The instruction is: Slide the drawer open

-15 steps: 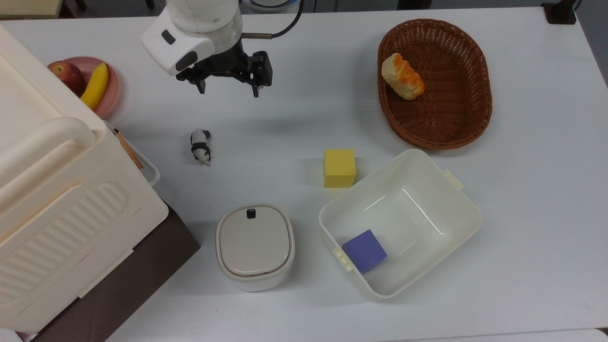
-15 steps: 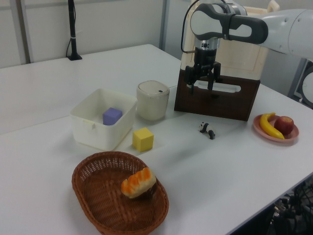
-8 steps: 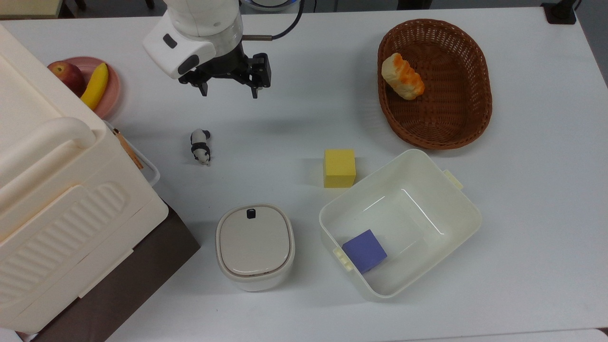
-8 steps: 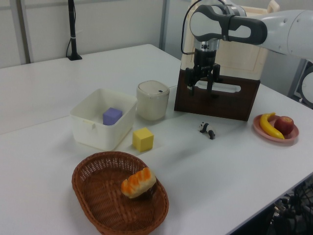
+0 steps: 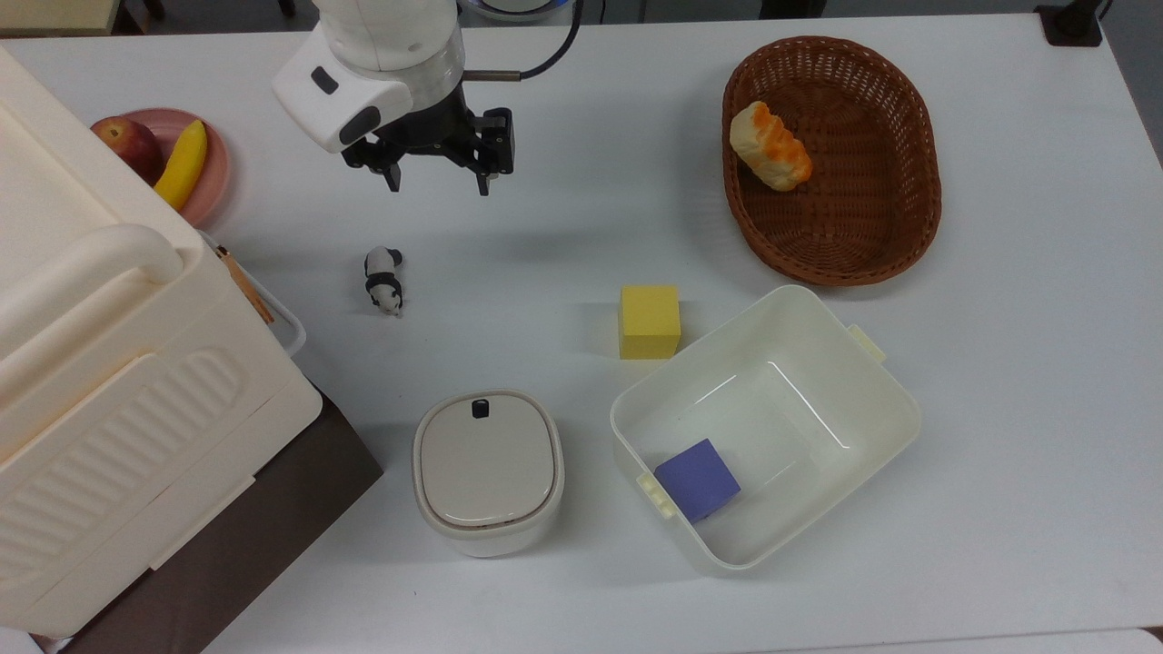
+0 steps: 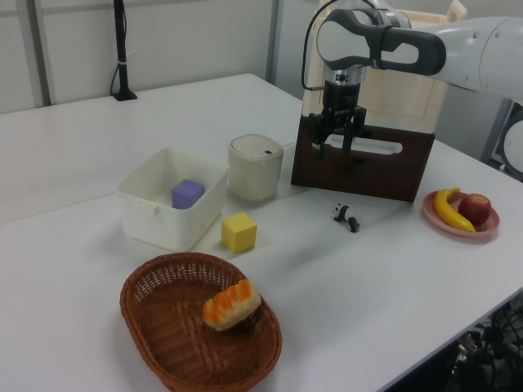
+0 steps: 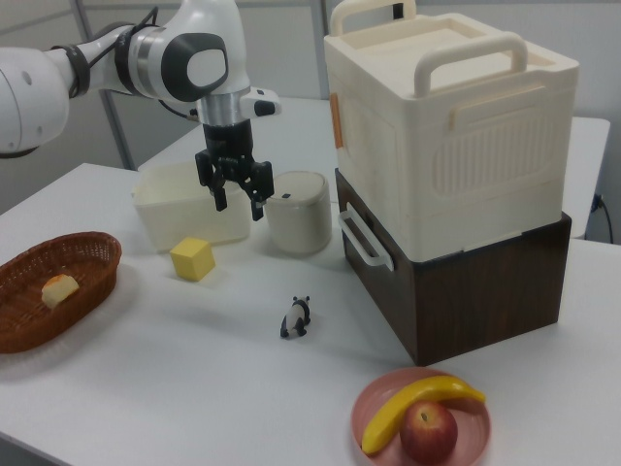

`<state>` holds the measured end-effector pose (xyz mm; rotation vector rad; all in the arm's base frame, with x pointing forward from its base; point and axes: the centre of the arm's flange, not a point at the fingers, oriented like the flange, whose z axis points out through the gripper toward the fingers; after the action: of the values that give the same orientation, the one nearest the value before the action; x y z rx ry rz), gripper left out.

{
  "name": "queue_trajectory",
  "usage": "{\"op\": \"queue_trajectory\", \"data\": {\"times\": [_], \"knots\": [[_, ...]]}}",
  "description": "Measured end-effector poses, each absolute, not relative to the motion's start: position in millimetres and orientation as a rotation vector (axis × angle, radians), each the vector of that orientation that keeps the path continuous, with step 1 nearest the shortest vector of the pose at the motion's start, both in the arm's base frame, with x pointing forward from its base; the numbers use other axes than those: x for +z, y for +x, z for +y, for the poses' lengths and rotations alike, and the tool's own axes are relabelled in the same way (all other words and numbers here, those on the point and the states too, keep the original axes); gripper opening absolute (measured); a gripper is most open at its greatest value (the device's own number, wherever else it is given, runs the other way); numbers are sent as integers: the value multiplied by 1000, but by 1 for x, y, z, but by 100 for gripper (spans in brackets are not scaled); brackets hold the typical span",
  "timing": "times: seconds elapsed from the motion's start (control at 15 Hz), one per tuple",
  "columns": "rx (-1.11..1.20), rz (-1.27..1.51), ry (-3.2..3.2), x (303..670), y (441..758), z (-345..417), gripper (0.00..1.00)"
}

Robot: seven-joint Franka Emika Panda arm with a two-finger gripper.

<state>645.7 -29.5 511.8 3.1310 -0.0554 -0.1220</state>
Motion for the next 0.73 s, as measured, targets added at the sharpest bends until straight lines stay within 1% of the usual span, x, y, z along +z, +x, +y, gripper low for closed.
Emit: {"op": "queue_trajectory", "data": {"times": [0.2,0.27,0.53,0.73], "knots": [[-96,-14,3121,513,647,-33,85],[-83,56,3104,514,648,-36,86],[-35,304,3034,519,651,-66,86],[21,414,2993,515,654,-91,86]]}}
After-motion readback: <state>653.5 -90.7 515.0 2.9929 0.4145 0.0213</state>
